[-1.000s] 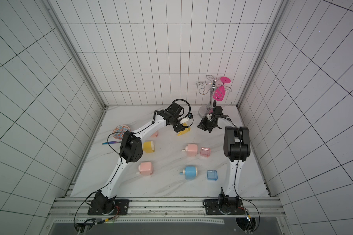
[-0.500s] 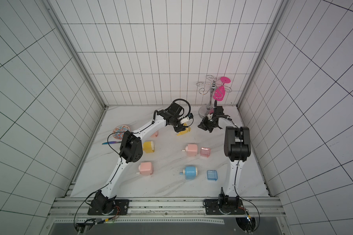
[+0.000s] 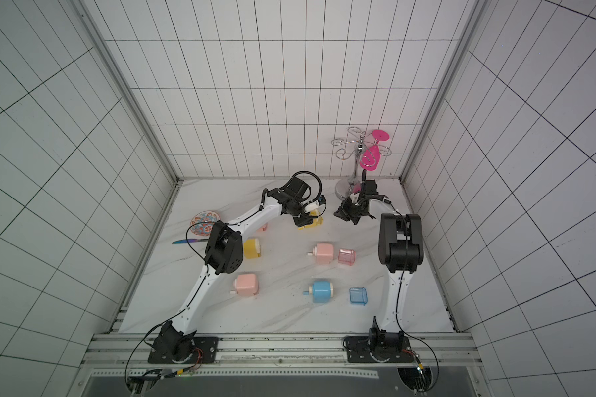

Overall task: Put the tray back into the pencil sharpener
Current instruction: Close the container of the pencil sharpener.

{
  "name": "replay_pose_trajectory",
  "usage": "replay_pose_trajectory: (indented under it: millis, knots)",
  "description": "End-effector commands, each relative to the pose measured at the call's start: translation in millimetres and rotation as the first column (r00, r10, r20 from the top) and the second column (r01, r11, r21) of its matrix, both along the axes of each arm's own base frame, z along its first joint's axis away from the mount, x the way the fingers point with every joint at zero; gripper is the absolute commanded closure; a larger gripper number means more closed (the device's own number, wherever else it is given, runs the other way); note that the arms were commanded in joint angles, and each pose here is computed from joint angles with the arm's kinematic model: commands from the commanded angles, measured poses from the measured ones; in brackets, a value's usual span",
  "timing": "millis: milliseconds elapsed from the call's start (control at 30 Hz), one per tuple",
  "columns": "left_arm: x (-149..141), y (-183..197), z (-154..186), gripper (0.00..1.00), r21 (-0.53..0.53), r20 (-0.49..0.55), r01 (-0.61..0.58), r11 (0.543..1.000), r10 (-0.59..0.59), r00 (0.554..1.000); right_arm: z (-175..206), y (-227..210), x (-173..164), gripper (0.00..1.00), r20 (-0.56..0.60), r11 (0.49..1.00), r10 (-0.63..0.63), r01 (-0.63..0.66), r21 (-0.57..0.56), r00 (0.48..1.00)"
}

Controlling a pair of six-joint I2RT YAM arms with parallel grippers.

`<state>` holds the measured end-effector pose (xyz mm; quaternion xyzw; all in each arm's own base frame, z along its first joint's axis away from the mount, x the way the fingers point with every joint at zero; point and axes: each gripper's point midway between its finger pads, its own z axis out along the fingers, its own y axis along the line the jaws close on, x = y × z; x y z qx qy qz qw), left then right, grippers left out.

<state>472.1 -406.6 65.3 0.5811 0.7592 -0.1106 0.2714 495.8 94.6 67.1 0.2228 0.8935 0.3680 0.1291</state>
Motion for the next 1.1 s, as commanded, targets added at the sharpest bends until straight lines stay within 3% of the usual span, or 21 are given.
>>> replay_pose_trajectory:
  millis: [0,567,1067]
  knots:
    - [-1.5,-4.9,4.9,0.46,-0.029,0.003,0.032,0.999,-0.032,0.999,-4.1,-3.8,-4.3,0.92,-0.015,1.0,-0.004,0.004,0.013,1.0]
    - [-29.2,-43.4,40.8,0.45,-0.158,0.057,0.237,0.959,-0.23,0.971,-3.2,-8.5,-4.7,0.92,-0.022,0.998,-0.02,0.021,0.054,1.0]
    - [-31.4,-44.7,22.9,0.46,-0.102,0.082,0.278,0.955,-0.27,0.959,-16.5,-2.5,-24.2,0.96,-0.078,0.996,0.0,0.007,0.092,0.997]
